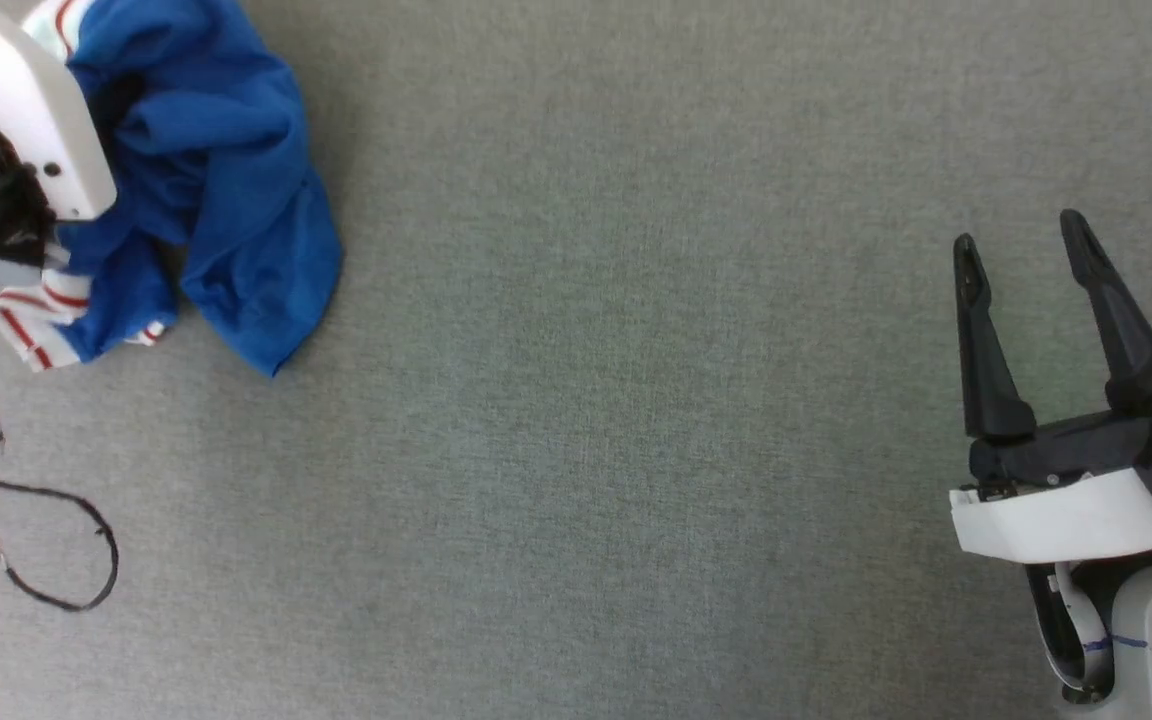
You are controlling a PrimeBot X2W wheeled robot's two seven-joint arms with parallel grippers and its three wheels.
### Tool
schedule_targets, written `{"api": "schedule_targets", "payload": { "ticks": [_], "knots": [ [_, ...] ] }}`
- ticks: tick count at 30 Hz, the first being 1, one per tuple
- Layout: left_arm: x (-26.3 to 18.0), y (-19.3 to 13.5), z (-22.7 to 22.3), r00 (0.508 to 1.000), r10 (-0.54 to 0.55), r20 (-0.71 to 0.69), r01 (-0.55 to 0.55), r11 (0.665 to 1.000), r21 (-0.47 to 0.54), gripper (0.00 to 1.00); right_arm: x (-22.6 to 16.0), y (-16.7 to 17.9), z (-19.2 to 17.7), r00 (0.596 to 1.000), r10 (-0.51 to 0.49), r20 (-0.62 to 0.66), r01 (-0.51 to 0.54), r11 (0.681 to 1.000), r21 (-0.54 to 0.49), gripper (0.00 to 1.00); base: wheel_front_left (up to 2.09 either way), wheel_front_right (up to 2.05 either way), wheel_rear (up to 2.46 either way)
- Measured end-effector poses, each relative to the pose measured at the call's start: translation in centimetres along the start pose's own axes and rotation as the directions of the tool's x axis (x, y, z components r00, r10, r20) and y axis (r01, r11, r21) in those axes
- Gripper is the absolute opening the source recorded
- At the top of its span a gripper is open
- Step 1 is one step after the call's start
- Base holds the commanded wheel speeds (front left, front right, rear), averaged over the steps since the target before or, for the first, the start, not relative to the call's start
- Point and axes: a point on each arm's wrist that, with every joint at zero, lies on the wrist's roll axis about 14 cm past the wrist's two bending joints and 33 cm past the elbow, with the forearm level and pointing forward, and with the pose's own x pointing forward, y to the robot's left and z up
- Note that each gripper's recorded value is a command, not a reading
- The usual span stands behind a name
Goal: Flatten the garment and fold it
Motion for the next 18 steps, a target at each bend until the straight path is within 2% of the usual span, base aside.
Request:
{"api": "schedule_targets", "payload": {
  "ticks": [5, 10, 18],
  "knots": [
    [-3.3, -1.7, 4.6, 0.986, -0.041, 0.161, 0.032, 0.998, 0.055, 0.0, -1.0, -0.6, 1.9, 0.999, -0.025, 0.048, 0.025, 1.0, 0.007, 1.0, 0.0, 0.0, 0.0],
    [-7.6, -4.9, 9.7, 0.94, -0.105, 0.325, 0.054, 0.985, 0.162, 0.0, -2.9, -2.2, 3.8, 0.993, -0.081, 0.088, 0.081, 0.997, 0.004, 1.0, 0.0, 0.0, 0.0],
    [-13.3, -13.2, 12.7, 0.866, -0.273, 0.419, 0.15, 0.941, 0.303, 0.0, -6.7, -4.7, 6.6, 0.976, -0.172, 0.136, 0.175, 0.984, -0.014, 1.0, 0.0, 0.0, 0.0]
  ]
}}
